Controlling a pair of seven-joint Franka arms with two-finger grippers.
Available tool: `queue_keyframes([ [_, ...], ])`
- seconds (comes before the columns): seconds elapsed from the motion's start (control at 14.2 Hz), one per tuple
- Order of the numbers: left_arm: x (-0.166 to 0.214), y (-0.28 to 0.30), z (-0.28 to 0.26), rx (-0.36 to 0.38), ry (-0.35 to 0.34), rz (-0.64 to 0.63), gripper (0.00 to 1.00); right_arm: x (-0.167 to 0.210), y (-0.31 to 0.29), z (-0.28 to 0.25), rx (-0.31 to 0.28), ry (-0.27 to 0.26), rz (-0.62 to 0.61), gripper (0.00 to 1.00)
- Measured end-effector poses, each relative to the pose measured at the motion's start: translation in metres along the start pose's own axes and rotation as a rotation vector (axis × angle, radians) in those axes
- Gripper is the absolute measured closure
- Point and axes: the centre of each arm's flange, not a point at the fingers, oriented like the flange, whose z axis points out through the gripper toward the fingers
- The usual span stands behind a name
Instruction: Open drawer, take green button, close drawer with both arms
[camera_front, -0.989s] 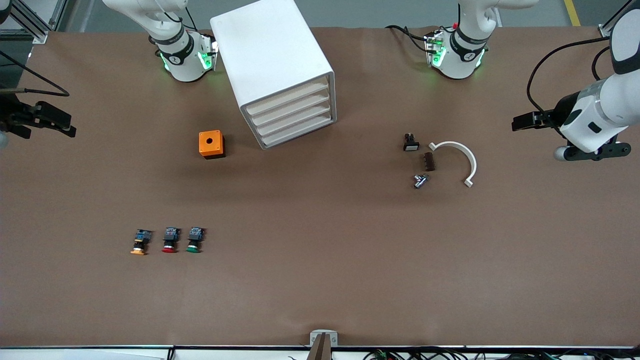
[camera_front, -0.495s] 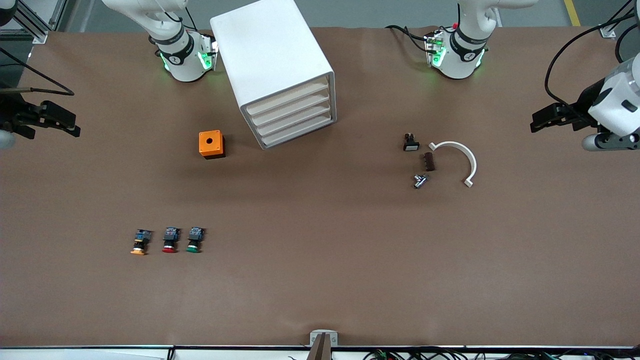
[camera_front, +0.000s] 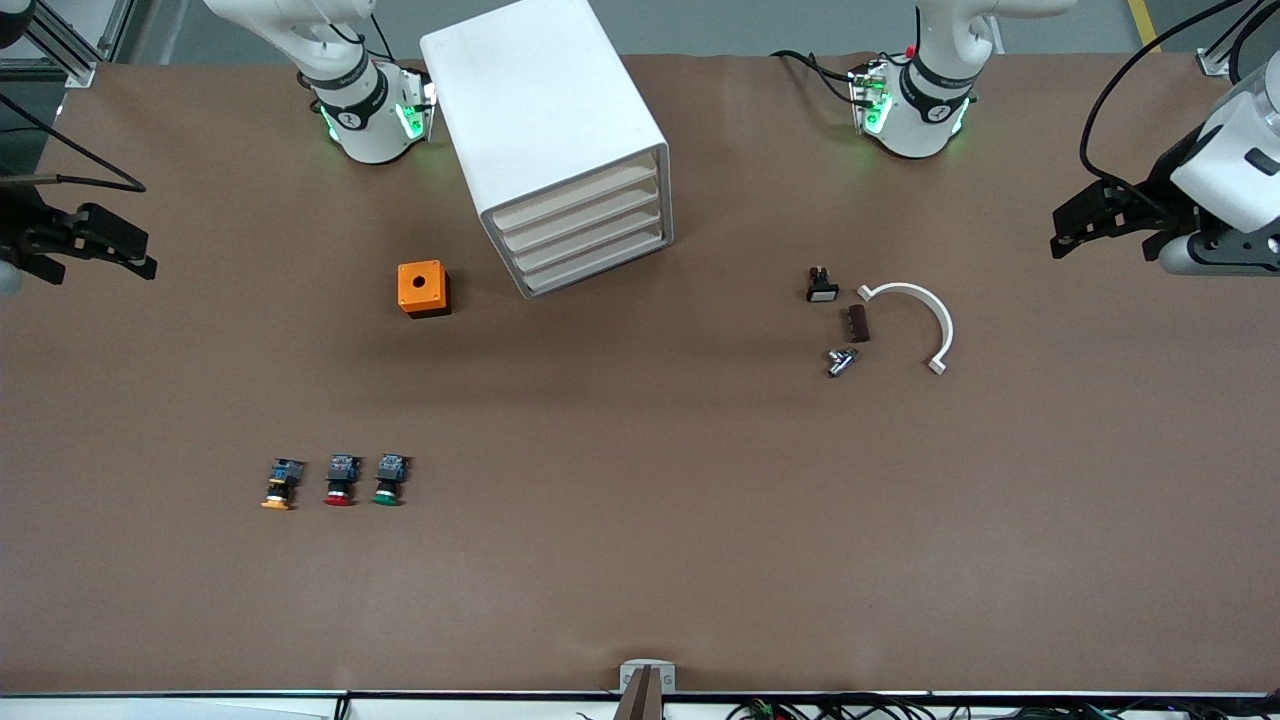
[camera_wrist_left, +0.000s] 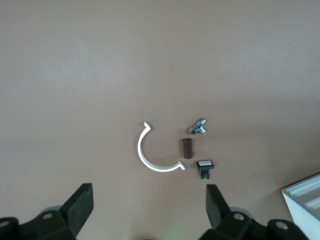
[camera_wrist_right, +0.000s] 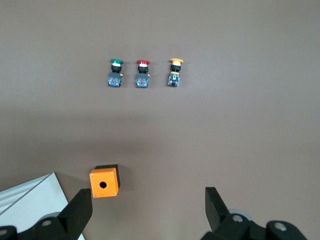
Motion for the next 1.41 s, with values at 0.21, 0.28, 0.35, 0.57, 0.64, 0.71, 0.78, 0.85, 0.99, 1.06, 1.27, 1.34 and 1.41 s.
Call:
queue_keyframes([
  [0.21,0.003,-0.011,0.001,0.000,-0.002,-0.020,0.00,0.000,0.000,-0.002,-0.002,0.027,-0.020,0.00],
  [0.28,0.005,-0.015,0.003,0.000,-0.004,-0.027,0.00,-0.001,0.000,-0.002,-0.003,0.036,-0.024,0.00],
  [0.35,0.006,-0.017,0.004,0.000,-0.007,-0.032,0.00,-0.001,0.000,-0.002,-0.004,0.044,-0.027,0.00],
  [0.57,0.008,-0.020,0.007,0.000,-0.010,-0.037,0.00,-0.005,0.000,-0.002,-0.004,0.050,-0.029,0.00],
  [0.64,0.008,-0.020,0.007,0.000,-0.008,-0.038,0.00,-0.005,0.000,-0.003,-0.004,0.051,-0.029,0.00],
  [0.71,0.009,-0.020,0.007,0.000,-0.007,-0.038,0.00,-0.005,0.000,-0.003,-0.004,0.052,-0.029,0.00],
  [0.78,0.009,-0.021,0.007,0.000,-0.006,-0.038,0.00,-0.005,0.000,-0.003,-0.004,0.051,-0.030,0.00],
  [0.85,0.009,-0.021,0.007,0.000,-0.006,-0.038,0.00,-0.005,0.000,-0.003,-0.003,0.051,-0.029,0.00],
  [0.99,0.009,-0.021,0.007,0.000,-0.006,-0.039,0.00,-0.005,-0.001,-0.002,-0.001,0.049,-0.029,0.00],
  [1.06,0.009,-0.022,0.007,0.000,-0.006,-0.041,0.00,-0.006,-0.001,-0.002,0.006,0.049,-0.028,0.00],
  [1.27,0.014,-0.043,0.013,-0.001,-0.016,-0.077,0.00,-0.007,-0.002,-0.001,0.035,0.044,-0.010,0.00],
  [1.34,0.015,-0.049,0.015,-0.001,-0.018,-0.086,0.00,-0.008,-0.002,-0.001,0.038,0.040,-0.005,0.00],
  [1.41,0.016,-0.051,0.017,-0.001,-0.020,-0.090,0.00,-0.009,-0.002,-0.001,0.039,0.037,-0.002,0.00],
])
